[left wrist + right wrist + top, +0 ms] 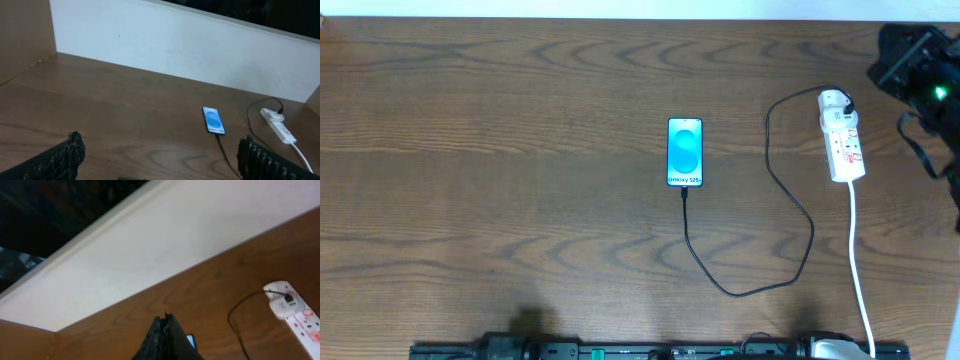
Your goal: Plug charger to phone and switch on socket
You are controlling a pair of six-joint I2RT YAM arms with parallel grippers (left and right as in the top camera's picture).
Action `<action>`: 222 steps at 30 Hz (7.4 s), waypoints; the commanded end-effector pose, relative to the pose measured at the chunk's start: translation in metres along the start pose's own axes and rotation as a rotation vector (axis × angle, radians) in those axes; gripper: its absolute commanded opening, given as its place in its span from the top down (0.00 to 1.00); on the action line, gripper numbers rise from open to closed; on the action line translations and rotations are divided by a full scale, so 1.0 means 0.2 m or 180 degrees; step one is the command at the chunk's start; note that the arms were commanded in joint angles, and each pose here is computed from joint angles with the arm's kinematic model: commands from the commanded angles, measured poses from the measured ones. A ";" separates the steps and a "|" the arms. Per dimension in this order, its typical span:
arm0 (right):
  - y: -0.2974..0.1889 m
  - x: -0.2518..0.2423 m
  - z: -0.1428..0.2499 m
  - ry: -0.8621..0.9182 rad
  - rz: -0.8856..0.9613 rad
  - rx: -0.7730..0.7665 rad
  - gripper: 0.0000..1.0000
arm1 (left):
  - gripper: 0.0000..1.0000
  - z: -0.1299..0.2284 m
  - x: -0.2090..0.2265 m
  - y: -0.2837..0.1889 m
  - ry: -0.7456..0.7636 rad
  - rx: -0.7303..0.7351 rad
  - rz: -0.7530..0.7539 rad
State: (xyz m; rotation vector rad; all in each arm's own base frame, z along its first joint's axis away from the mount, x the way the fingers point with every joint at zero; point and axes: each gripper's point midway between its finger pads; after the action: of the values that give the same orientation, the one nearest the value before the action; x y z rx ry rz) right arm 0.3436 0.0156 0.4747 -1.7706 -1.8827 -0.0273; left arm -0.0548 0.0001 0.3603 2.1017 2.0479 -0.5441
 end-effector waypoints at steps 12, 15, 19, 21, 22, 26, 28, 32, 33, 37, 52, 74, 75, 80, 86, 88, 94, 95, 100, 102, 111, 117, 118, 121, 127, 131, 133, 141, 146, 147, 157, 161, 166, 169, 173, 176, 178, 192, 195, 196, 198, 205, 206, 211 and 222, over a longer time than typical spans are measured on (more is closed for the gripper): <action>-0.44 0.04 -0.09 -0.0264 0.0054 -0.0626 0.97 | 0.02 0.14 0.06 -0.09 0.0027 -0.0054 -0.0066; -0.51 0.05 -0.08 -0.0274 0.0022 -0.0715 0.99 | 0.02 0.16 0.06 -0.14 0.0025 -0.0203 -0.0045; -0.56 0.06 -0.07 -0.0276 -0.0014 -0.0810 0.98 | 0.02 0.15 0.04 -0.18 0.0019 -0.0333 -0.0090; -0.57 0.06 -0.06 -0.0283 -0.0034 -0.0867 0.98 | 0.02 0.15 0.03 -0.18 0.0013 -0.0358 -0.0143; -0.58 0.05 -0.06 -0.0286 -0.0043 -0.0888 0.97 | 0.02 0.15 0.03 -0.18 0.0011 -0.0365 -0.0164; -0.59 0.05 -0.05 -0.0297 -0.0076 -0.0977 0.95 | 0.02 0.16 0.02 -0.18 0.0004 -0.0392 -0.0230; -0.59 0.05 -0.04 -0.0298 -0.0082 -0.0996 0.94 | 0.02 0.16 0.02 -0.18 0.0004 -0.0392 -0.0231; -0.58 0.05 -0.04 -0.0300 -0.0089 -0.1006 0.93 | 0.02 0.16 0.02 -0.18 0.0004 -0.0392 -0.0234; -0.58 0.05 -0.04 -0.0302 -0.0091 -0.1005 0.93 | 0.02 0.16 0.02 -0.18 0.0004 -0.0393 -0.0233; -0.58 0.05 -0.04 -0.0275 -0.0101 -0.1002 0.93 | 0.02 0.16 0.02 -0.18 0.0004 -0.0395 -0.0233; -0.60 0.06 -0.05 -0.0282 -0.0113 -0.1038 0.90 | 0.02 -0.06 0.00 0.21 0.0009 -0.0554 -0.0249; -0.75 0.09 -0.05 -0.0307 -0.0187 -0.1236 0.89 | 0.02 0.25 0.24 1.30 -0.0001 -0.0367 -0.0281; -0.76 0.09 -0.05 -0.0307 -0.0189 -0.1242 0.89 | 0.02 0.27 0.25 1.33 0.0000 -0.0389 -0.0273; -0.76 0.09 -0.05 -0.0308 -0.0191 -0.1247 0.88 | 0.02 0.39 0.30 1.47 0.0010 -0.0464 -0.0171; -0.76 0.09 -0.05 -0.0308 -0.0192 -0.1248 0.88 | 0.02 0.48 0.30 1.57 0.0038 -0.0607 0.0054; -0.76 0.09 -0.05 -0.0308 -0.0192 -0.1248 0.88 | 0.02 0.52 0.31 1.58 0.0037 -0.0591 0.0046; -0.76 0.09 -0.05 -0.0309 -0.0191 -0.1248 0.87 | 0.02 0.64 0.36 1.62 0.0023 -0.0437 -0.0012; -0.76 0.09 -0.05 -0.0309 -0.0191 -0.1248 0.87 | 0.02 0.65 0.37 1.62 0.0021 -0.0398 -0.0027; -0.76 0.09 -0.05 -0.0309 -0.0191 -0.1247 0.87 | 0.02 0.66 0.36 1.62 0.0021 -0.0385 -0.0018; -0.76 0.09 -0.05 -0.0309 -0.0191 -0.1248 0.87 | 0.02 0.67 0.37 1.62 0.0018 -0.0357 -0.0031; -0.76 0.09 -0.05 -0.0309 -0.0191 -0.1248 0.87 | 0.02 0.80 0.42 1.63 -0.0016 -0.0014 -0.0160; -0.77 0.09 -0.06 -0.0309 -0.0198 -0.1261 0.85 | 0.01 0.81 0.42 1.63 -0.0018 0.0003 -0.0165; -0.77 0.09 -0.06 -0.0290 -0.0201 -0.1261 0.85 | 0.01 0.81 0.42 1.63 -0.0018 0.0002 -0.0165; -0.77 0.09 -0.06 -0.0175 -0.0226 -0.1263 0.81 | 0.02 0.81 0.42 1.63 -0.0018 0.0002 -0.0165; -0.76 0.09 -0.05 -0.0121 -0.0227 -0.1241 0.80 | 0.01 0.81 0.42 1.63 -0.0018 0.0002 -0.0166; -0.76 0.08 -0.04 -0.0117 -0.0217 -0.1212 0.82 | 0.02 0.81 0.42 1.63 -0.0018 0.0003 -0.0165; -0.76 0.08 -0.03 -0.0115 -0.0208 -0.1191 0.82 | 0.02 0.81 0.42 1.63 -0.0018 0.0003 -0.0166; -0.76 0.08 -0.03 -0.0115 -0.0207 -0.1193 0.81 | 0.02 0.81 0.40 1.63 -0.0009 0.0009 -0.0116; -0.75 0.08 -0.03 -0.0114 -0.0205 -0.1183 0.81 | 0.02 0.81 0.35 1.63 0.0014 0.0021 0.0030; -0.75 0.08 -0.03 -0.0114 -0.0206 -0.1186 0.81 | 0.02 0.81 0.35 1.63 0.0014 0.0020 0.0030; -0.76 0.08 -0.03 -0.0111 -0.0211 -0.1190 0.81 | 0.02 0.82 0.35 1.63 0.0014 0.0028 0.0027; -0.77 0.09 -0.05 -0.0122 -0.0236 -0.1255 0.78 | 0.01 0.82 0.35 1.63 0.0014 0.0029 0.0028; -0.78 0.09 -0.05 -0.0122 -0.0235 -0.1253 0.80 | 0.02 0.80 0.37 1.63 0.0045 -0.0021 -0.0045; -0.78 0.09 -0.05 -0.0121 -0.0236 -0.1251 0.81 | 0.02 0.82 0.37 1.63 0.0201 0.0023 -0.0045; -0.78 0.09 -0.05 -0.0121 -0.0236 -0.1256 0.80 | 0.02 0.82 0.37 1.64 0.0472 0.0040 -0.0047; -0.78 0.09 -0.06 -0.0124 -0.0247 -0.1277 0.78 | 0.02 0.82 0.37 1.64 0.0501 0.0039 -0.0050; -0.78 0.10 -0.06 -0.0130 -0.0266 -0.1295 0.76 | 0.02 0.82 0.37 1.64 0.0503 0.0039 -0.0050; -0.81 0.21 -0.09 -0.0228 -0.0619 -0.1354 0.56 | 0.02 0.82 0.37 1.64 0.0703 0.0039 -0.0049; -0.82 0.22 -0.11 -0.0241 -0.0645 -0.1419 0.40 | 0.02 0.82 0.37 1.64 0.0703 0.0039 -0.0049; -0.83 0.22 -0.11 -0.0242 -0.0645 -0.1423 0.23 | 0.02 0.82 0.37 1.64 0.0703 0.0039 -0.0049; -0.82 0.21 -0.10 -0.0233 -0.0620 -0.1377 0.01 | 0.02 0.82 0.37 1.64 0.0703 0.0040 -0.0048; -0.71 0.07 0.18 -0.0077 -0.0261 -0.0591 0.01 | 0.02 0.82 0.37 1.64 0.0703 0.0039 -0.0049; -0.69 0.01 0.28 -0.0027 -0.0093 -0.0348 0.01 | 0.02 0.82 0.37 1.64 0.0703 0.0039 -0.0049; -0.69 -0.15 0.45 0.0050 0.0397 0.0053 0.01 | 0.02 0.82 0.37 1.64 0.0702 0.0039 -0.0049; -0.74 -0.34 0.71 -0.0556 0.0904 0.0809 0.01 | 0.02 0.82 0.37 1.64 0.0703 0.0039 -0.0049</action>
State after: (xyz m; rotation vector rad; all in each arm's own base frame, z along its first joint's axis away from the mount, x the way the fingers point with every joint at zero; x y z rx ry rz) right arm 0.1565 -0.0052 0.3872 -1.8480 -1.5957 0.2738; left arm 0.2452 -0.0050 0.1526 2.2064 2.1576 -0.2965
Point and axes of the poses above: each gripper's point midway between its finger pads, its own y axis out along the fingers, its own x axis along the line the jaws close on, z = x × y, and after that the axes turned 9 degrees about -y, right-handed
